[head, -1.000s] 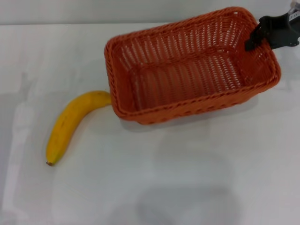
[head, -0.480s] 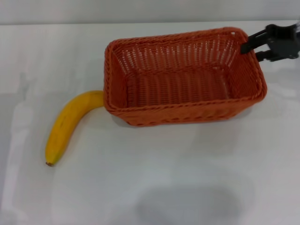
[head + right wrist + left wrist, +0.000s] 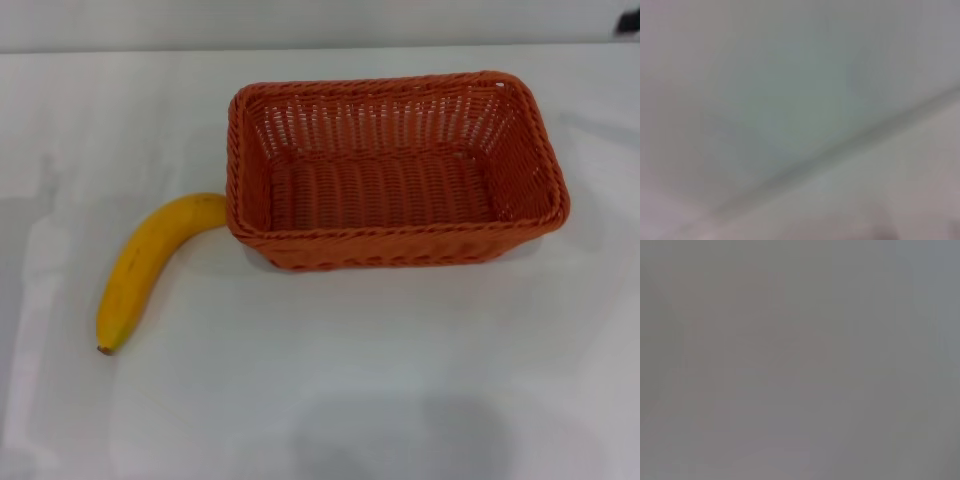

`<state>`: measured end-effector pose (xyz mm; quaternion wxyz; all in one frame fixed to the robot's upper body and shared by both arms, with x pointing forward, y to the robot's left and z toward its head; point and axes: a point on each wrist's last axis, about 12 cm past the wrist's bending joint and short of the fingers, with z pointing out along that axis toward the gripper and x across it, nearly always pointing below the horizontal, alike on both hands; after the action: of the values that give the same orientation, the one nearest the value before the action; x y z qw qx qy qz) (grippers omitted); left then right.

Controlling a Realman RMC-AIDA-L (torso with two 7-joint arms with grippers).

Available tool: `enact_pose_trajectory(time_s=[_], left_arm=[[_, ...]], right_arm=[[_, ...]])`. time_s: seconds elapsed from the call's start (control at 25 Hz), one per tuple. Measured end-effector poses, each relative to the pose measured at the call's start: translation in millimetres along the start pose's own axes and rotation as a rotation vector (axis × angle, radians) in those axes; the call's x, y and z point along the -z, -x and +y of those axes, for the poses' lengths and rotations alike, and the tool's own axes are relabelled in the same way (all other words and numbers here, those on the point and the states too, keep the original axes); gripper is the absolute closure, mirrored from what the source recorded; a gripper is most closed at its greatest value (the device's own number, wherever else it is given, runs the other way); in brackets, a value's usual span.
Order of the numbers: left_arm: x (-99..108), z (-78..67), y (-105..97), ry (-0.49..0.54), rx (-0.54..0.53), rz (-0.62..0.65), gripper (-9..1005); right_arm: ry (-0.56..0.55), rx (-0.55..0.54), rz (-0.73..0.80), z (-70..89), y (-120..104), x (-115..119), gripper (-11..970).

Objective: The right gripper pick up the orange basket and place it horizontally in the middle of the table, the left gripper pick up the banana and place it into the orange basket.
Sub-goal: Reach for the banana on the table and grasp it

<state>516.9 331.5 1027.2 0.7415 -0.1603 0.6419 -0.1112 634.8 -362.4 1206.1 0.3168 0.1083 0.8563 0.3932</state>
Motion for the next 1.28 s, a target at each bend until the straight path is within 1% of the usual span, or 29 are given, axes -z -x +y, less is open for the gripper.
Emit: enact_pose_trajectory(time_s=[0.08,0.12,0.16,0.2,0.32,0.4,0.44,0.48,0.56,0.6,0.68,0.72,0.8,0.92,0.96,1.0,1.08,1.12,1.16,1.24,1.28], left_arm=[[1,0.5,0,0.006,0.002,-0.002,127],[1,0.4,0,0.007,0.002,-0.002,127],[1,0.7,0,0.011,0.002,-0.004,127],[2,0.6,-1,0.013,0.001,-0.003,127],[2,1.2,-1,0.021,0.003,-0.007,128],[1,0.3,-1,0.02,0.015,-0.009,128],[1,-0.2,-1,0.019,0.026,-0.008,128],[0,0.1,-1,0.019,0.053,-0.008,128],[0,2.0,0,0.021,0.122,-0.007,128],[-1,3.9,2,0.017,0.166,-0.004,128],[-2,7.8,5,-0.012,0.225,0.015,129],[-2,11.0,7,-0.037,0.253,0.036,129],[-6,20.3,16,-0.095,0.309,0.103,129],[-16,36.2,35,-0.16,0.379,0.243,129],[-19,41.8,43,-0.175,0.387,0.287,130],[-23,45.8,52,-0.2,0.382,0.342,130],[-29,51.5,69,-0.239,0.362,0.437,130],[-33,54.3,79,-0.261,0.341,0.51,130],[-35,57.1,87,-0.27,0.319,0.549,130],[-41,58.5,108,-0.299,0.248,0.65,130],[-43,58.2,117,-0.31,0.212,0.682,130]], right_arm=[[0.089,-0.003,-0.149,-11.6,1,13,222],[0.141,0.01,-0.258,-19.7,-2,20,212],[0.165,0.027,-0.334,-26.3,-4,24,201],[0.178,0.038,-0.38,-30.6,-6,26,191],[0.175,0.159,-0.596,-52.2,-19,34,200],[0.134,0.249,-0.679,-62.2,-29,34,206],[0.089,0.329,-0.723,-67.8,-36,33,209],[0.052,0.385,-0.743,-71.2,-40,33,209],[-0.072,0.552,-0.784,-83.7,-56,25,210],[-0.113,0.615,-0.806,-88.6,-63,22,211],[-0.185,0.706,-0.879,-97.9,-84,10,211],[-0.203,0.718,-0.905,-99.8,-92,5,212],[-0.297,0.804,-0.982,-100.5,-111,-5,212],[-0.388,0.931,-0.974,-98.5,-121,-15,214],[-0.402,0.952,-0.961,-98.4,-122,-17,214],[-0.414,0.962,-0.951,-98.9,-121,-19,214],[-0.421,0.935,-0.942,-101.4,-122,-19,214],[-0.423,0.923,-0.941,-102.5,-123,-19,214],[-0.422,0.912,-0.941,-103.4,-123,-18,214],[-0.42,0.896,-0.939,-104.6,-124,-18,214],[-0.419,0.887,-0.938,-105.3,-125,-18,214]])
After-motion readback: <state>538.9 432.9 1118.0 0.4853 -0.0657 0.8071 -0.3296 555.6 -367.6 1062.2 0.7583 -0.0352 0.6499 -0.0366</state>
